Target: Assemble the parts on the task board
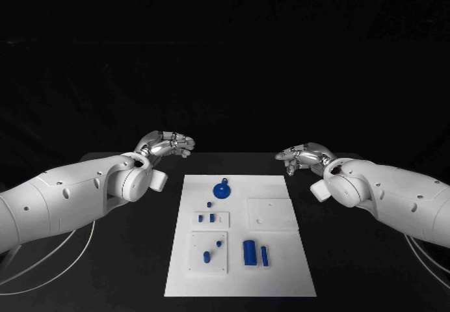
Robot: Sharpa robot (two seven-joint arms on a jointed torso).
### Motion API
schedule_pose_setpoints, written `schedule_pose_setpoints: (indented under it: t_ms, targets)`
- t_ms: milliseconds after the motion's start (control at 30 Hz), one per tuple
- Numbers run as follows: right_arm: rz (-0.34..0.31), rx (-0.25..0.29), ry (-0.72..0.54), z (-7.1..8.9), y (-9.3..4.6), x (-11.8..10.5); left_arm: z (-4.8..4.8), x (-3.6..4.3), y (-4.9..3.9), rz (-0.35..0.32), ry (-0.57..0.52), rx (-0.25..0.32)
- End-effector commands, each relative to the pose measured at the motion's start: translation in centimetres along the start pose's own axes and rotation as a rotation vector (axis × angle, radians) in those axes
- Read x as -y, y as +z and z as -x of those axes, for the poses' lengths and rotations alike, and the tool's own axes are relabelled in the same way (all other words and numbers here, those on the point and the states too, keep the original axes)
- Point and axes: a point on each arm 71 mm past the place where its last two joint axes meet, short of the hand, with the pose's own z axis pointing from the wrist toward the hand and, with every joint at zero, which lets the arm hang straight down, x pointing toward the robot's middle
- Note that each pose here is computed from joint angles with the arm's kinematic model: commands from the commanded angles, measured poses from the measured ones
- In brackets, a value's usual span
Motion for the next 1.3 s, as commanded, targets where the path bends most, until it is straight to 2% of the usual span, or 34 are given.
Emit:
schedule_pose_setpoints:
  t_ms: [33,100,333,367,400,533,633,833,933,1000,1200,1300]
  targets:
    - [0.083,0.018,0.117,0.5,0.5,-0.3,0.04,0.25,0.49,-0.025,-0.070,0.004]
    - [0.086,0.023,0.127,0.8,0.7,-0.1,0.10,0.20,0.84,-0.024,-0.087,0.011]
    - [0.093,0.033,0.151,1.1,1.0,0.0,0.04,0.20,1.22,-0.031,-0.097,0.011]
    - [0.047,0.057,0.102,1.3,0.9,0.3,0.25,-0.14,1.05,-0.004,-0.053,0.027]
    - [0.047,0.058,0.103,1.3,0.9,0.3,0.20,-0.17,1.03,-0.004,-0.053,0.027]
    - [0.058,0.068,0.118,0.8,0.7,0.4,-0.45,-0.54,0.69,-0.005,-0.062,0.036]
    - [0.072,0.082,0.139,0.0,0.3,0.5,-1.39,-1.04,0.17,-0.006,-0.074,0.049]
    - [0.109,0.138,0.214,-2.7,-1.3,0.7,-4.70,-2.57,-2.02,-0.006,-0.115,0.099]
    - [0.124,0.180,0.264,-4.6,-2.7,0.8,-6.90,-3.34,-3.80,-0.001,-0.140,0.136]
    - [0.127,0.206,0.292,-5.7,-3.7,0.8,-7.98,-3.63,-4.78,0.002,-0.151,0.155]
    - [0.120,0.273,0.355,-8.4,-6.6,0.8,-10.13,-4.02,-6.96,0.012,-0.170,0.196]
    - [0.113,0.292,0.370,-9.2,-7.5,0.8,-10.57,-4.07,-7.46,0.014,-0.173,0.205]
